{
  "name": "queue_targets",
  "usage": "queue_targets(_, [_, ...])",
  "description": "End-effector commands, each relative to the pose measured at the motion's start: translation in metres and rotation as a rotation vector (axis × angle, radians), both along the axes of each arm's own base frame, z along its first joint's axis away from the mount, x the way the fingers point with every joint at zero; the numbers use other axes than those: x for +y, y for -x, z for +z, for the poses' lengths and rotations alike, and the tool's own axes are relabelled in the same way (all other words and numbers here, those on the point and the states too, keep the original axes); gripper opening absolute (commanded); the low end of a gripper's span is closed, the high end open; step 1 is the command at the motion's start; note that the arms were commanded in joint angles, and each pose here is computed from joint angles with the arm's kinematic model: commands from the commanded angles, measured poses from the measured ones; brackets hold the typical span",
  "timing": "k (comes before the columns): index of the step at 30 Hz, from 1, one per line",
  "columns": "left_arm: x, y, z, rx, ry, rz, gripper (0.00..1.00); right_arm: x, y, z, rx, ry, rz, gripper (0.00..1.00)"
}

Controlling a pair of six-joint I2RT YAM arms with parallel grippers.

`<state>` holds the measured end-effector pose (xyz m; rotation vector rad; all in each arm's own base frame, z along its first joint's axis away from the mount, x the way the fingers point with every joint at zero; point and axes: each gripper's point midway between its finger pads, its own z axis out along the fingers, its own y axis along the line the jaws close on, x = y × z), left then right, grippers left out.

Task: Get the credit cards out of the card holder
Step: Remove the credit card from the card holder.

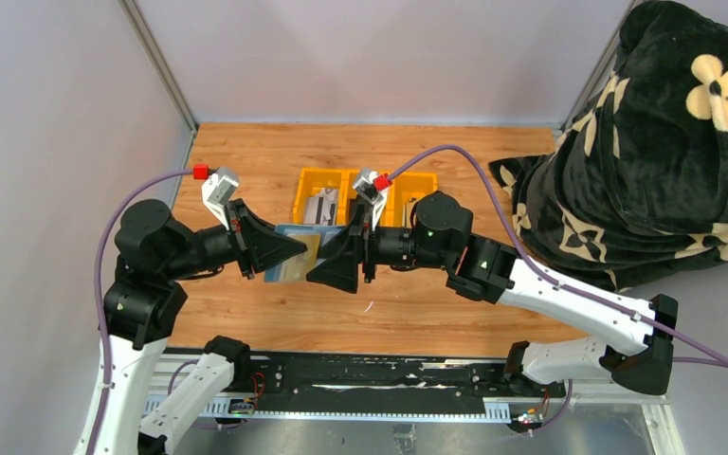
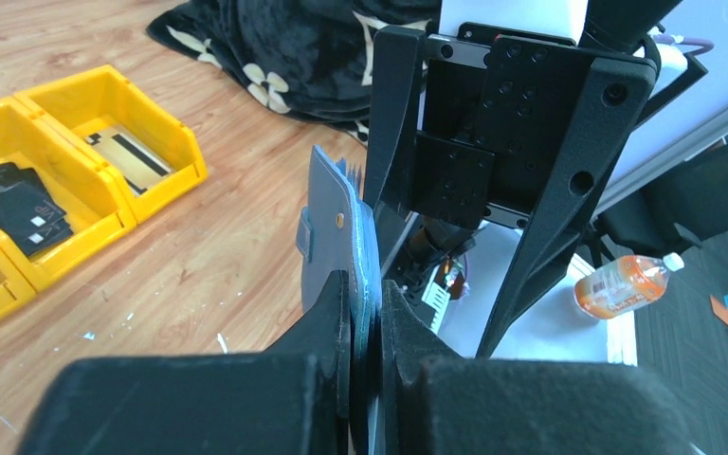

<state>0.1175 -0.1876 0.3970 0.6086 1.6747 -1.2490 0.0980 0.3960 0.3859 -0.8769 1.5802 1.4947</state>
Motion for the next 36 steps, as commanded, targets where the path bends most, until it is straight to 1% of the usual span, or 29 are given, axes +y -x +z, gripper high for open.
queue_targets(1, [-0.005,0.031,0.015,0.002,0.06,-0.124,0.03,0.013,-0.038,-0.001,0.006,-0.042,-0.199,0.65])
queue_targets(6, [-0.005,0.028,0.014,0.011,0.069,-0.101,0.03,0.021,-0.041,0.004,0.029,-0.111,-0.221,0.44])
queue_targets(11, [-0.004,0.026,0.014,0.01,0.068,-0.086,0.04,0.022,-0.041,0.01,0.061,-0.169,-0.225,0.19])
queue_targets(13, [-0.004,0.027,0.014,0.007,0.068,-0.086,0.05,0.02,-0.039,0.007,0.081,-0.186,-0.22,0.1])
queue_targets(15, [-0.004,0.027,0.013,0.013,0.068,-0.091,0.11,0.019,-0.037,0.006,0.101,-0.209,-0.205,0.02])
queue_targets(17, [-0.005,0.026,0.011,0.018,0.067,-0.093,0.17,0.016,-0.034,0.009,0.118,-0.251,-0.179,0.0])
queue_targets(18, [-0.005,0.026,0.01,0.022,0.067,-0.097,0.24,0.015,-0.033,0.009,0.128,-0.266,-0.166,0.0])
queue_targets(20, [-0.006,0.029,0.01,0.022,0.068,-0.118,0.34,0.011,-0.033,0.008,0.15,-0.284,-0.158,0.0])
queue_targets(22, [-0.007,0.036,0.011,0.034,0.078,-0.163,0.4,0.006,-0.035,0.005,0.167,-0.295,-0.169,0.0])
queue_targets(23, [-0.008,0.039,0.01,0.042,0.083,-0.18,0.41,0.004,-0.036,0.005,0.168,-0.297,-0.174,0.0])
queue_targets(24, [-0.009,0.041,0.011,0.044,0.087,-0.194,0.4,0.003,-0.037,0.005,0.168,-0.298,-0.178,0.0])
queue_targets(28, [-0.009,0.045,0.009,0.029,0.079,-0.222,0.24,0.001,-0.038,0.006,0.177,-0.306,-0.183,0.0])
queue_targets(29, [-0.008,0.044,0.005,0.027,0.067,-0.216,0.19,0.001,-0.038,0.008,0.178,-0.31,-0.18,0.0])
queue_targets(32, [-0.004,0.036,-0.001,-0.029,0.012,-0.153,0.0,0.001,-0.035,0.014,0.171,-0.325,-0.159,0.0])
queue_targets(34, [0.001,0.028,-0.004,-0.065,-0.023,-0.091,0.0,0.003,-0.034,0.016,0.174,-0.326,-0.149,0.0])
queue_targets(36, [0.003,0.025,-0.005,-0.077,-0.038,-0.073,0.0,0.004,-0.032,0.02,0.176,-0.337,-0.133,0.0])
